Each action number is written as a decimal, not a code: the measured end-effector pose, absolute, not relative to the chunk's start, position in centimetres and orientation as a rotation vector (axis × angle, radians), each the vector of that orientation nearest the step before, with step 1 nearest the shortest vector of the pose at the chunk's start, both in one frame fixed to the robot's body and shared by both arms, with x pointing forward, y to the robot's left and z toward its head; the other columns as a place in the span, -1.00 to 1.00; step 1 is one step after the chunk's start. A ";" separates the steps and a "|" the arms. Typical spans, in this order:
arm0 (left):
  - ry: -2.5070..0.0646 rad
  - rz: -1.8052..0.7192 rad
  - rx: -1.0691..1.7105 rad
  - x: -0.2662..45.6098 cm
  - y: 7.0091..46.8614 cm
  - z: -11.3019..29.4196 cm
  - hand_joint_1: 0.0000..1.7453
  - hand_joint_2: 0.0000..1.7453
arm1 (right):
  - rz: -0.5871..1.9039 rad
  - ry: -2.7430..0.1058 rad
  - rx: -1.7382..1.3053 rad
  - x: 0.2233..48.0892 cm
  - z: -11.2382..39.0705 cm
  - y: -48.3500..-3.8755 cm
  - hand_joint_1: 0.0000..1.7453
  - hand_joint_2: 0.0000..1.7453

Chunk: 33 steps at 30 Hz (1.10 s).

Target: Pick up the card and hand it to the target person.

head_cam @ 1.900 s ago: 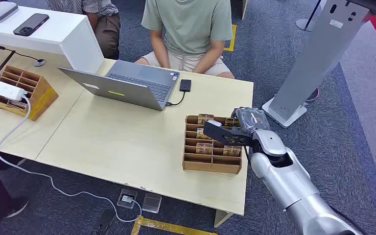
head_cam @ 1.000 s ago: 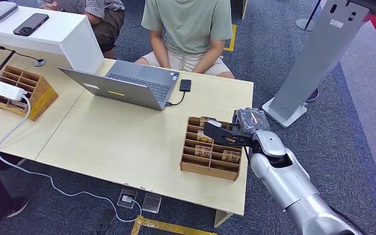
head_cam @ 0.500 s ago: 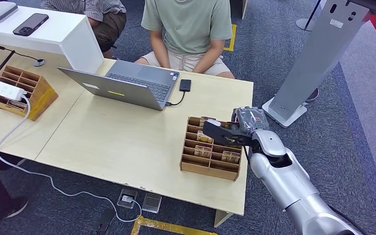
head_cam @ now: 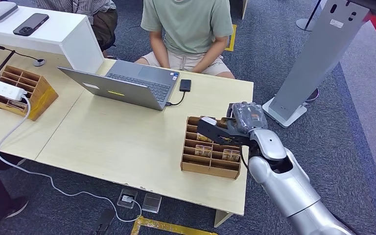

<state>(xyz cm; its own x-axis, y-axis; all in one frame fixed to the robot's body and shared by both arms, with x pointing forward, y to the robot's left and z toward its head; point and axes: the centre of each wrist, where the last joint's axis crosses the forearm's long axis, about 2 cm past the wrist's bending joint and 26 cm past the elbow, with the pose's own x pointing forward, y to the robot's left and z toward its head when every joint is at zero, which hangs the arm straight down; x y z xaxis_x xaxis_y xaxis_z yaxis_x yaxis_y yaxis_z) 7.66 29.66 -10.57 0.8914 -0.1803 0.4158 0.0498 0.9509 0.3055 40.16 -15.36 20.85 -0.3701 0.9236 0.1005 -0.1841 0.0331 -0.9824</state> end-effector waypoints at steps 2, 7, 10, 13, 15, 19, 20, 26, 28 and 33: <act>-0.458 -0.121 0.293 7.7 29.7 -10.6 -1.00 -1.00 | 1.499 -1.398 -0.831 39.9 21.4 -15.4 0.52 1.00; -0.463 -0.119 0.293 7.6 29.6 -10.6 -1.00 -1.00 | 1.463 -1.455 -0.918 39.4 23.1 -15.8 0.53 1.00; -0.463 -0.119 0.293 7.6 29.6 -10.6 -1.00 -1.00 | 1.417 -1.523 -0.965 39.1 24.6 -16.2 0.55 1.00; -0.463 -0.120 0.293 7.6 29.6 -10.6 -1.00 -1.00 | 1.343 -1.635 -1.015 39.0 26.4 -16.7 0.51 1.00; -0.463 -0.121 0.292 7.6 29.6 -10.6 -1.00 -1.00 | 1.299 -1.706 -1.035 39.0 27.3 -17.0 0.48 1.00; -0.465 -0.125 0.290 7.6 29.5 -10.6 -1.00 -1.00 | 1.210 -1.831 -1.076 39.5 28.8 -17.5 0.51 1.00; -0.465 -0.126 0.289 7.6 29.4 -10.6 -1.00 -1.00 | 1.187 -1.856 -1.091 39.8 29.3 -17.6 0.52 1.00; -0.468 -0.136 0.280 7.6 29.0 -10.6 -1.00 -1.00 | 1.077 -1.974 -1.177 42.2 31.3 -18.3 0.62 1.00; -0.470 -0.140 0.277 7.6 28.9 -10.6 -1.00 -1.00 | 1.064 -1.970 -1.193 43.0 31.4 -18.6 0.56 1.00; -0.472 -0.147 0.271 7.6 28.7 -10.6 -1.00 -1.00 | 1.064 -1.913 -1.231 44.7 31.2 -19.2 0.45 1.00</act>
